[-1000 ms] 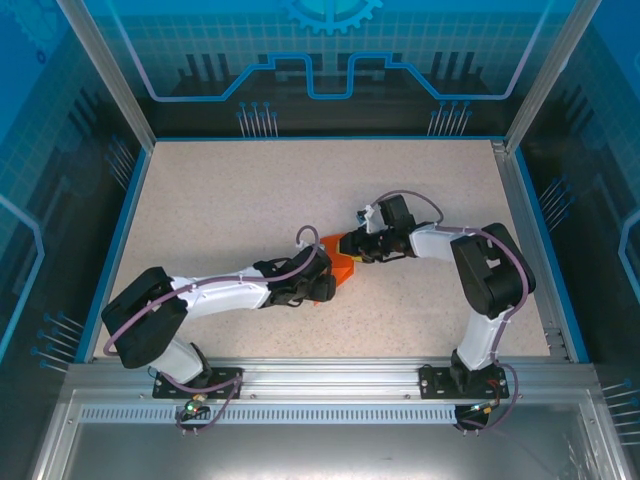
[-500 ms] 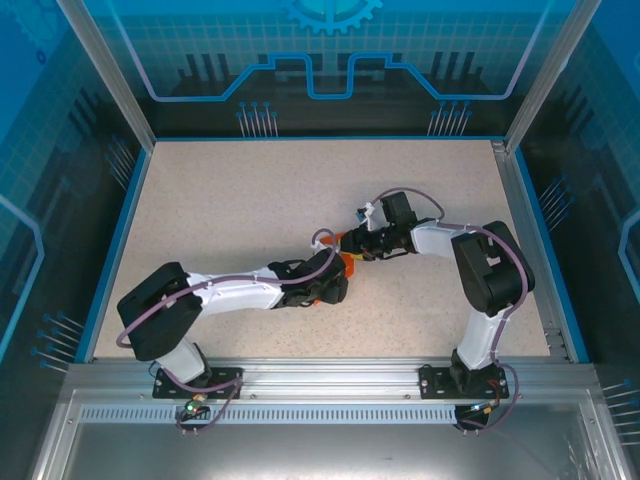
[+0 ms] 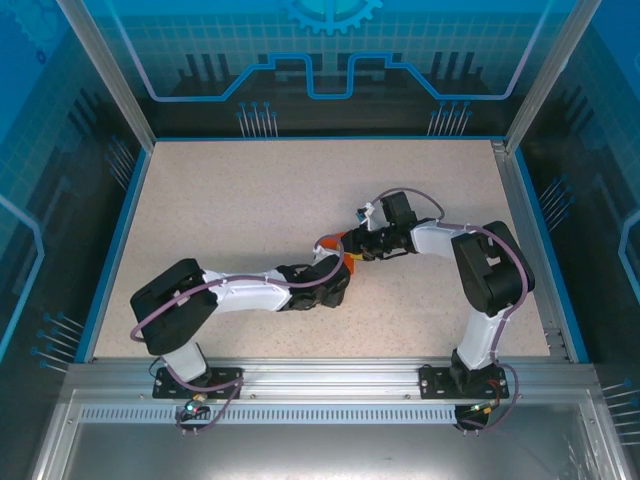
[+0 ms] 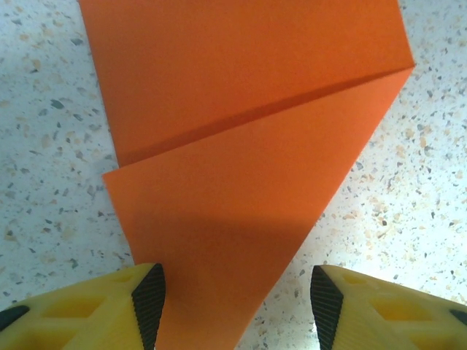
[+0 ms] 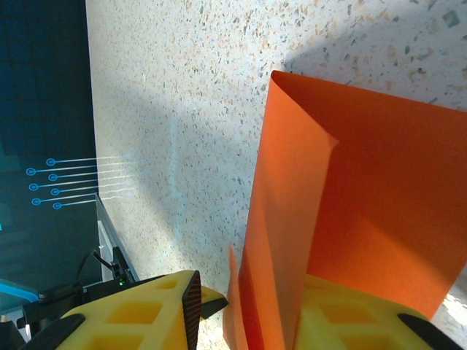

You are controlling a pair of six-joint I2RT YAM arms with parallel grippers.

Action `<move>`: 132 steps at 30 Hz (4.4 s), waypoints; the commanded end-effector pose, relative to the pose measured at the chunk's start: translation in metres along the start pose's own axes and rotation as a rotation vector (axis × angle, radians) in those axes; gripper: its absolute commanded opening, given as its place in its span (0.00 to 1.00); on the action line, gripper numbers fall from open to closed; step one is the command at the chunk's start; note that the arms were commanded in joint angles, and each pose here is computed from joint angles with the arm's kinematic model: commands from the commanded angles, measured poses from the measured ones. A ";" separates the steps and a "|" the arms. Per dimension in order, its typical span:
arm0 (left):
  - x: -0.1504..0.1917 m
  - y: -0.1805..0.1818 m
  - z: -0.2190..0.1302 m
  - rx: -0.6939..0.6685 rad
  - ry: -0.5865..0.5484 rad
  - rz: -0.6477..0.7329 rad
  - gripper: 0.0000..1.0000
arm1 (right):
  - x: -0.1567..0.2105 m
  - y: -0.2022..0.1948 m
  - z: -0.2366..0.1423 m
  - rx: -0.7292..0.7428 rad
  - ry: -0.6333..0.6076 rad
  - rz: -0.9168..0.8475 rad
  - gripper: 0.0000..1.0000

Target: Fold a paper plane with a square sheet of paper (pick it up from the middle)

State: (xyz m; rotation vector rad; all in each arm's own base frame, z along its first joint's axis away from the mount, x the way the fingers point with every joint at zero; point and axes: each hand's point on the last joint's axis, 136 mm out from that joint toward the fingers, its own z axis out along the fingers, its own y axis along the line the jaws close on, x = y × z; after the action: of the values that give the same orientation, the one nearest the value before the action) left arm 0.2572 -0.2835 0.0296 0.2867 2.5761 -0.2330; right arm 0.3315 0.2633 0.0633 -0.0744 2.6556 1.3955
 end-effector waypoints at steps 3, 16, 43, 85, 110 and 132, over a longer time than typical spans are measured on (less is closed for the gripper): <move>-0.009 -0.004 0.002 -0.030 -0.041 0.024 0.57 | -0.004 0.006 0.000 -0.015 0.008 0.008 0.35; -0.004 -0.002 0.005 -0.059 -0.035 0.048 0.44 | -0.004 0.004 0.006 -0.003 0.017 0.016 0.34; -0.002 0.001 0.004 -0.094 -0.046 0.079 0.39 | -0.003 0.003 0.007 0.004 0.021 0.018 0.27; -0.015 -0.016 0.002 0.468 -0.017 -0.158 0.13 | 0.018 0.009 -0.048 0.090 -0.159 -0.064 0.35; 0.002 -0.001 0.015 0.637 0.078 -0.369 0.13 | 0.031 0.028 0.019 0.026 -0.034 -0.068 0.13; 0.025 0.011 0.030 0.654 0.190 -0.481 0.14 | 0.027 0.014 0.044 0.024 0.016 -0.024 0.12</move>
State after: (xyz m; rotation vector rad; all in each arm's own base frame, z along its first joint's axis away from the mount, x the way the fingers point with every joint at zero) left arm 0.2690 -0.2889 0.0218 -0.0410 2.5203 -1.3515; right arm 0.3083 0.2983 0.0438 -0.0884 2.6752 1.3236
